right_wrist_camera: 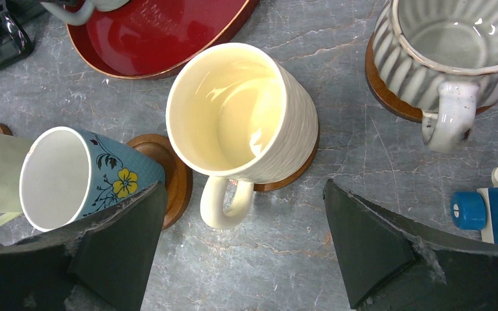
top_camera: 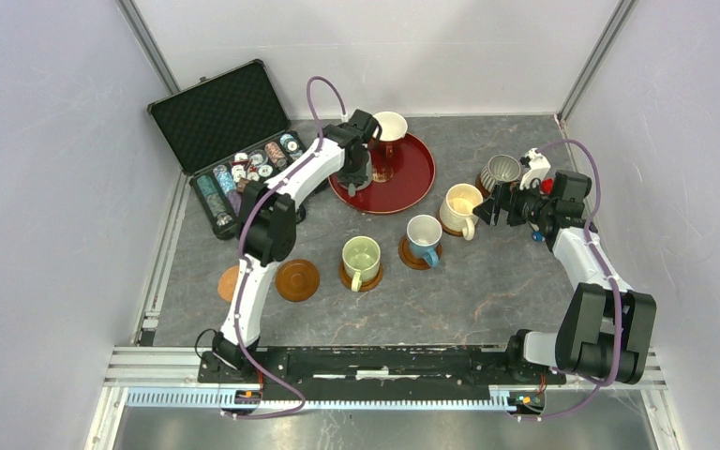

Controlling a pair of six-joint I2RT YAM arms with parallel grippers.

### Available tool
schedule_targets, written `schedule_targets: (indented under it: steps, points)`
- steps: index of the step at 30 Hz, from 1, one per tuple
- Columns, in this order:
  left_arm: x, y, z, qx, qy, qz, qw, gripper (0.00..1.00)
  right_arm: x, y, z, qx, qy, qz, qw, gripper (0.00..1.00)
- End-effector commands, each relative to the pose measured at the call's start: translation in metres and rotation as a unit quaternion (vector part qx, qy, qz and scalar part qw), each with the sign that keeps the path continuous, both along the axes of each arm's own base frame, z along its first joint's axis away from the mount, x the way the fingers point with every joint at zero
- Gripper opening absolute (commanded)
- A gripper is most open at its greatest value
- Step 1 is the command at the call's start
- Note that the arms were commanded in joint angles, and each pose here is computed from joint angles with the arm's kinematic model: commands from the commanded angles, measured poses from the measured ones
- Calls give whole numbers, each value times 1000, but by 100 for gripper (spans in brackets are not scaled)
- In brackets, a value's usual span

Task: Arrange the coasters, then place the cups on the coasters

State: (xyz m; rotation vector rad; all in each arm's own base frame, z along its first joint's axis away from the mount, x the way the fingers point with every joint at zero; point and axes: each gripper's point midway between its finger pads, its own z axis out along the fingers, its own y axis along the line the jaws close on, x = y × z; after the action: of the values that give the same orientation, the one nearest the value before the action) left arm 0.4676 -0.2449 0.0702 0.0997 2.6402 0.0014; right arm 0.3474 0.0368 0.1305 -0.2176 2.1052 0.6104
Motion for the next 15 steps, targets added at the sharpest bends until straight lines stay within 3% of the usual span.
schedule_targets:
  steps: [1,6,15]
  points:
    - [5,6,106,-23,-120,-48,991,2,4,-1,11,0,-19,4,1000,98]
    - [-26,34,169,-26,-187,-56,981,2,4,-1,12,0,-20,5,1000,98]
    - [-121,92,178,-29,-171,-23,985,2,4,0,13,2,-24,5,1000,98]
